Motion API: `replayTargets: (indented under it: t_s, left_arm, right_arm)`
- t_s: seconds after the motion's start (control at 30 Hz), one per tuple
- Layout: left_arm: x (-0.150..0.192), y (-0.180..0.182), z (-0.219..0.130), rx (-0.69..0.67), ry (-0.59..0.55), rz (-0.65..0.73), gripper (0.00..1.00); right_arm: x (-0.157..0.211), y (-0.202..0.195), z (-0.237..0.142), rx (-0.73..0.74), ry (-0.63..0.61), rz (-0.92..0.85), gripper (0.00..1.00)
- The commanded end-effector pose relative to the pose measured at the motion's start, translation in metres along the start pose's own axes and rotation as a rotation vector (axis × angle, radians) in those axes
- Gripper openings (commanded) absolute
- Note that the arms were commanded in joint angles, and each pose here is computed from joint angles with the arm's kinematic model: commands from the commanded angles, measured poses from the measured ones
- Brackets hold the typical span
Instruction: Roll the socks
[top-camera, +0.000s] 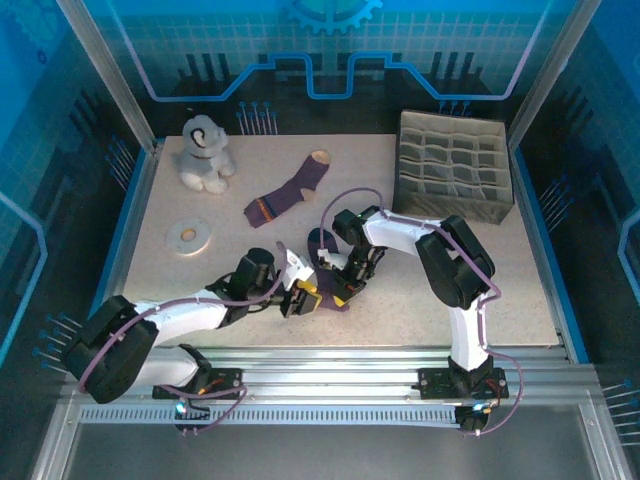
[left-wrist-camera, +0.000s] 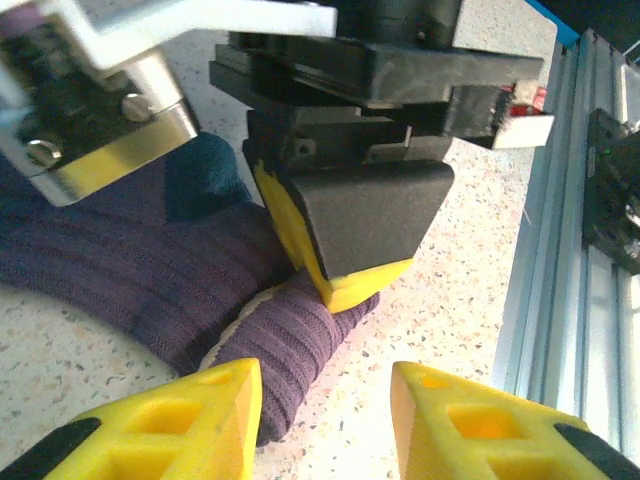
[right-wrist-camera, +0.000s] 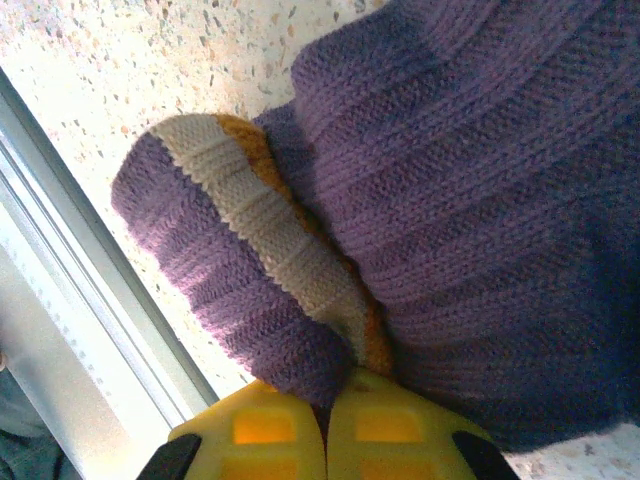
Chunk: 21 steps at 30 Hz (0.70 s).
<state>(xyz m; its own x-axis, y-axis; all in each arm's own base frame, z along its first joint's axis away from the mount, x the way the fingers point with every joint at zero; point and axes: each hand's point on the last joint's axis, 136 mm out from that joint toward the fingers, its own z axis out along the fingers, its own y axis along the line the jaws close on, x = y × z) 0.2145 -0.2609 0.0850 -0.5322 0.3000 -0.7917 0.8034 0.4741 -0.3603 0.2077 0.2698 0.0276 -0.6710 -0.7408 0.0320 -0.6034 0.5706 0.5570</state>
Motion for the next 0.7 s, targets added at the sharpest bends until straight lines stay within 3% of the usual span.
replayTargets:
  t_s: [0.0, 0.3, 0.67]
  left_arm:
    - [-0.015, 0.0, 0.002, -0.027, -0.074, 0.148, 0.37]
    - [0.004, 0.003, 0.026, 0.017, 0.024, 0.203, 0.37]
    - [0.027, 0.007, 0.045, 0.05, 0.108, 0.166, 0.33]
  right_arm:
    - [0.011, -0.036, 0.014, 0.102, 0.07, 0.031, 0.0]
    - [0.013, -0.037, 0.014, 0.094, 0.072, 0.033, 0.0]
    - [0.012, -0.037, 0.012, 0.084, 0.065, 0.043, 0.0]
